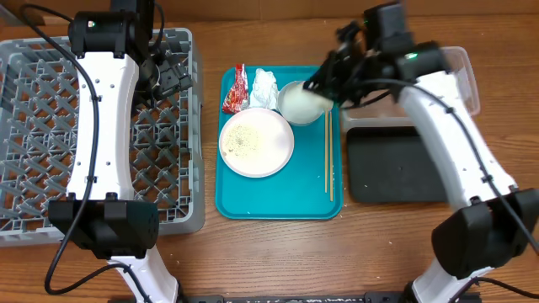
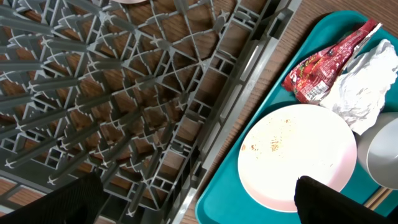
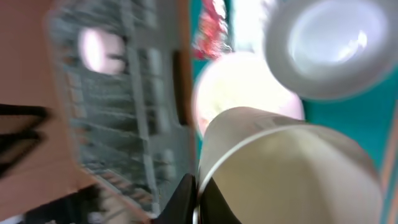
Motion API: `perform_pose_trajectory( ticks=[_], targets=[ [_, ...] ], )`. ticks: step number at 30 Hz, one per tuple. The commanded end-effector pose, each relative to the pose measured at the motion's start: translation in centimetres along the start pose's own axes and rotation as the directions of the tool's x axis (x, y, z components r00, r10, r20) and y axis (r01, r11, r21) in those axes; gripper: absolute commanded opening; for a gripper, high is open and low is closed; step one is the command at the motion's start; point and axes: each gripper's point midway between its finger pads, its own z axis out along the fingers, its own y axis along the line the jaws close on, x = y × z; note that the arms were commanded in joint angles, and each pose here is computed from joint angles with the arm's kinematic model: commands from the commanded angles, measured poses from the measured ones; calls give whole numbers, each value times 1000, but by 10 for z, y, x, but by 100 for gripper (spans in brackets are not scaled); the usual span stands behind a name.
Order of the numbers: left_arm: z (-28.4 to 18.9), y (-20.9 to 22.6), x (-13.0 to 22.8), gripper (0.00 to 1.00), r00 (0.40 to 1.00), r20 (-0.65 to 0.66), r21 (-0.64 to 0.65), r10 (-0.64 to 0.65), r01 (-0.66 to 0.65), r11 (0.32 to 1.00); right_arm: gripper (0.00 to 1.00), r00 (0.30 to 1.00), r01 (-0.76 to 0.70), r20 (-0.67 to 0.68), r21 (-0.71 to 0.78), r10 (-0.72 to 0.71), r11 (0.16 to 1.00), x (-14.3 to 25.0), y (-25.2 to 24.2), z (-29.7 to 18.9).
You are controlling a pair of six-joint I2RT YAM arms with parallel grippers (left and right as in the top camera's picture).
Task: Sort waste into correct bins and load items into the dishwasher
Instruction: 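Lower the paper cup onto the teal tray and release it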
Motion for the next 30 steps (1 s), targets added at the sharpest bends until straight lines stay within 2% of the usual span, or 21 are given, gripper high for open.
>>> perform_pose_trajectory(
  ticks=[1, 4, 6, 13, 20, 26, 30],
  targets=[
    [2, 6, -4, 100, 1000, 7, -18, -24, 24, 1000, 4, 990, -68, 137, 335, 22, 940, -2, -44, 0],
    [2, 6, -4, 100, 1000, 7, -17, -24, 24, 1000, 4, 987, -101, 157, 514, 22, 852, 14, -68, -8],
    [2, 6, -4, 100, 1000, 7, -18, -24, 24, 1000, 4, 989, -109, 147, 564, 30, 819, 25, -73, -10],
    [2, 6, -4, 100, 1000, 7, -18, -24, 24, 1000, 4, 998, -43, 66, 571, 7, 820, 58, -61, 14],
    [2, 3, -7, 100, 999, 18, -6, -26, 27, 1000, 4, 998, -66, 40, 586, 52, 807, 97, -75, 60],
    [2, 0, -10, 100, 999, 28, 12, -31, 31, 999, 4, 1000, 17, -29, 540, -2, 842, 127, -58, 86],
    [1, -13, 2, 100, 999, -39, 88, -25, 28, 996, 4, 1000, 20, -8, 550, -19, 835, 140, -48, 93]
  ],
)
